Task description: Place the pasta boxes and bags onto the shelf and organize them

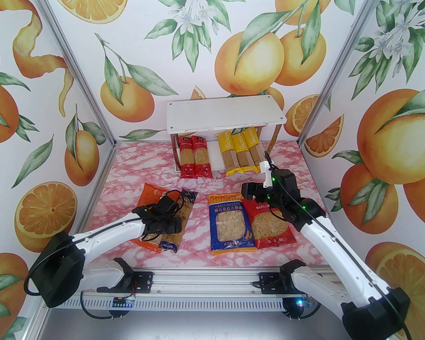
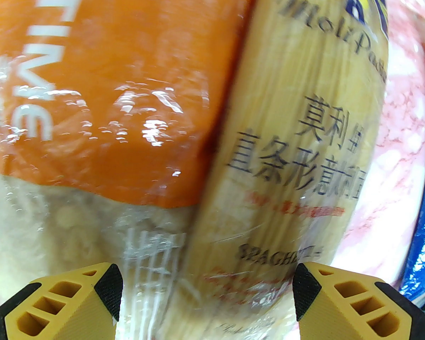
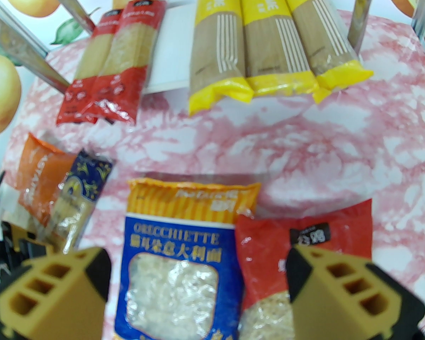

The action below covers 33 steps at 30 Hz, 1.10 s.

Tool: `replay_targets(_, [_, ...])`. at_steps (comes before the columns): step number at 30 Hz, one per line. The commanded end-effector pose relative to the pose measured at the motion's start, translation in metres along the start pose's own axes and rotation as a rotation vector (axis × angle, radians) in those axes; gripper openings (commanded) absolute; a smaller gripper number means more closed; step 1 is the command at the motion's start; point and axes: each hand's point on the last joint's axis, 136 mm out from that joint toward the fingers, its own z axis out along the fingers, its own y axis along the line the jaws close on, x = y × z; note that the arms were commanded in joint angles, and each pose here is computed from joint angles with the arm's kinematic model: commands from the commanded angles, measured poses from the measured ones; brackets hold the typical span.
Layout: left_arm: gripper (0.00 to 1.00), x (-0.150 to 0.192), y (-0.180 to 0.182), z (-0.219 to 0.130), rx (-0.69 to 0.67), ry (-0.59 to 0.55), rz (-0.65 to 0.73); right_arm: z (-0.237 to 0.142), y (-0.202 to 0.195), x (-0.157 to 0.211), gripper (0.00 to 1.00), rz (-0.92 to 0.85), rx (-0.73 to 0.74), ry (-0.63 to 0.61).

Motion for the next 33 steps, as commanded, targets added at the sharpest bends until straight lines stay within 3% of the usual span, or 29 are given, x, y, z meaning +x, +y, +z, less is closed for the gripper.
replay_targets(1, [0.84,-0.007,-0.002,-0.010,0.028,-0.031,0.020,-0.001,0.000,0.001,0.86,0.007,-0.011,0.003])
replay_targets(8, [0.87,-0.019,-0.035,-0.043,0.067,-0.119,0.141,0.000,0.000,0.001,0.86,0.017,-0.011,-0.001])
replay_targets(19, [0.87,0.005,-0.037,-0.005,0.000,0.044,0.173,-0.008,-0.001,-0.002,0.87,0.008,0.001,-0.014])
replay_targets(33, [0.82,0.010,-0.101,0.012,0.145,0.103,0.214,-0.012,-0.008,0.002,0.87,0.006,0.022,-0.017])
